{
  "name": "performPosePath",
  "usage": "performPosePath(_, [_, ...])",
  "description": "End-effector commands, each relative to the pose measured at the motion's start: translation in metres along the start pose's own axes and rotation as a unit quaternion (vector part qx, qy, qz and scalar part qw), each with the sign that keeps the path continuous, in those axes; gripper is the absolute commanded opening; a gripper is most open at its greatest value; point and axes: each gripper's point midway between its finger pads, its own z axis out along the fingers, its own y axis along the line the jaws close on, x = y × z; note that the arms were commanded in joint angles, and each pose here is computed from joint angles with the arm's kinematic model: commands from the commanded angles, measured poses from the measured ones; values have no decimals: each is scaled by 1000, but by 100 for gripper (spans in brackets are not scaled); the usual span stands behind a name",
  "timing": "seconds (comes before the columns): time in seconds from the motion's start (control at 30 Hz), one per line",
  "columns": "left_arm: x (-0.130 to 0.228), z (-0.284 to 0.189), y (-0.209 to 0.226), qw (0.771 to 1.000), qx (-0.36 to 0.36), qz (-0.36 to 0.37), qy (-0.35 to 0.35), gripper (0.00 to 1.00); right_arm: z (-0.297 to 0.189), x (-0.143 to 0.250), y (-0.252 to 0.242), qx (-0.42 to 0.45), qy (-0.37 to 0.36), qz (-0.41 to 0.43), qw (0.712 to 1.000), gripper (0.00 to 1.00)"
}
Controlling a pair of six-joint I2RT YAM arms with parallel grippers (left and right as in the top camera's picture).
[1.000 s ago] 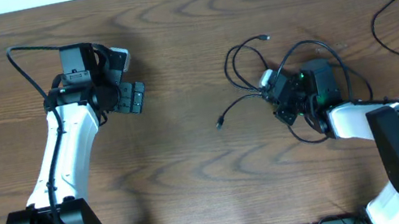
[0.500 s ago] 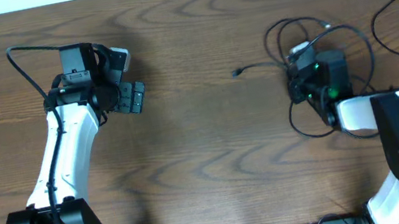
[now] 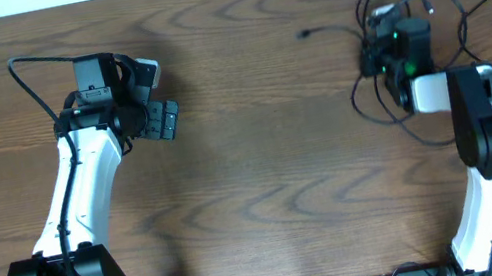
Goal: Untangle cables
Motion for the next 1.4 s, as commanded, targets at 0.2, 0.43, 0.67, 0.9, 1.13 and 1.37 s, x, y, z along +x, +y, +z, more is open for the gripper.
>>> performPosePath(0.2, [-1, 1, 2, 1000, -3, -5, 1, 91, 67, 3, -52, 43, -5, 92, 995, 1])
performPosePath(0.43, [-1, 1, 2, 1000, -3, -5, 1, 91, 91, -33, -69, 46, -53, 140, 988, 1])
performPosePath(0.67, [-1, 1, 2, 1000, -3, -5, 1, 91, 85, -92, -87, 63, -139, 160, 975, 1])
performPosePath(0.9, [-1, 1, 2, 1000, -3, -5, 1, 91, 78, -139, -82, 18, -151, 160, 975, 1])
performPosePath(1.13, [-1, 1, 2, 1000, -3, -5, 1, 91, 56, -148, -77, 33, -63, 122, 990, 39])
performPosePath(1.37, [-1, 1, 2, 1000, -3, -5, 1, 91, -7, -179, -64, 46, -9, 68, 997, 99])
